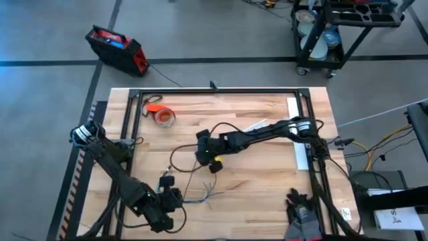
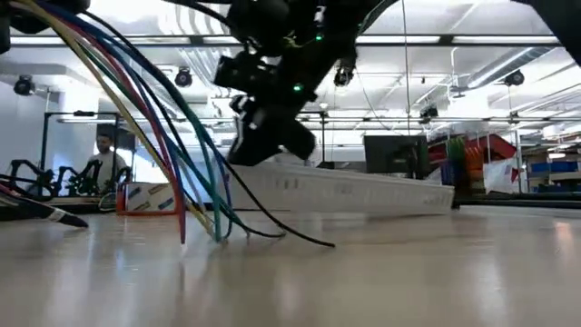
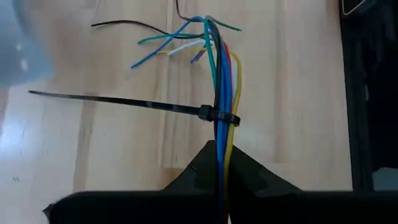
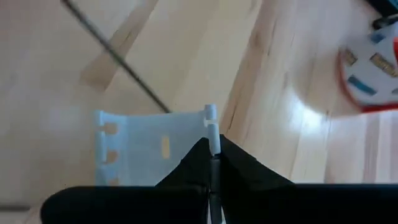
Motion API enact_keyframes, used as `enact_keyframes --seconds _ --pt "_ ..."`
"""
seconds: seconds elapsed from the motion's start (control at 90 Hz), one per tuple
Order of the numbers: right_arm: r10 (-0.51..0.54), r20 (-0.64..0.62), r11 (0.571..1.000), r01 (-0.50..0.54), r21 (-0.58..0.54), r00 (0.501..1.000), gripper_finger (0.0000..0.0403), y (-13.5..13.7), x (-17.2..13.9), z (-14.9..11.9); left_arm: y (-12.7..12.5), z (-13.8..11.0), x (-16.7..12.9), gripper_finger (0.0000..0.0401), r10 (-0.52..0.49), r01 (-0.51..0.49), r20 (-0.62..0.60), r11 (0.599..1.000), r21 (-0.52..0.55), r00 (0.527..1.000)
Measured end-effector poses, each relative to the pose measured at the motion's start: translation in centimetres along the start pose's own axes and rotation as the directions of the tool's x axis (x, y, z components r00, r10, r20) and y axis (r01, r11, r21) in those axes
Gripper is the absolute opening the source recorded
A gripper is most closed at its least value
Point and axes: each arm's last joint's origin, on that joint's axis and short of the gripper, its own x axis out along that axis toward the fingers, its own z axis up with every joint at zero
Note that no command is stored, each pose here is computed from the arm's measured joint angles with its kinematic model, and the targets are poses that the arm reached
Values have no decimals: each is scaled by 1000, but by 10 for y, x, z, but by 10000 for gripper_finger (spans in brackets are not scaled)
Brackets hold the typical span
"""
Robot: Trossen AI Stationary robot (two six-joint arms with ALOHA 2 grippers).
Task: Ziptie cables
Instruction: Put the black zip tie cables on the white cable duct
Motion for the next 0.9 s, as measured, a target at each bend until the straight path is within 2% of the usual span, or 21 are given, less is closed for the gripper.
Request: enact_keyframes --seconds 0.122,0.333,0.433,0.522,0.656,0.756,0.9 --pt "21 -5 1000 -21 19 1000 31 -1 6 1 1 -3 2 0 8 -8 -8 1000 -14 1000" --pt "17 2 994 -17 111 1000 152 -3 -1 4 3 -5 4 0 33 -33 6 999 -25 999" --pt "44 8 993 -45 105 999 200 -1 -16 10 3 -5 5 0 50 -49 20 998 -25 999" --pt "70 8 992 -71 101 997 229 7 -42 20 5 -5 6 0 81 -79 48 996 -33 996" --pt "158 8 977 -158 142 987 251 29 -77 29 8 -7 10 0 136 -128 96 989 -79 986" --pt "212 37 963 -215 163 977 252 58 -92 36 8 -8 14 0 130 -121 120 990 -78 984" --pt "191 103 968 -205 143 976 239 102 -121 48 8 2 11 0 96 -80 168 992 -95 981"
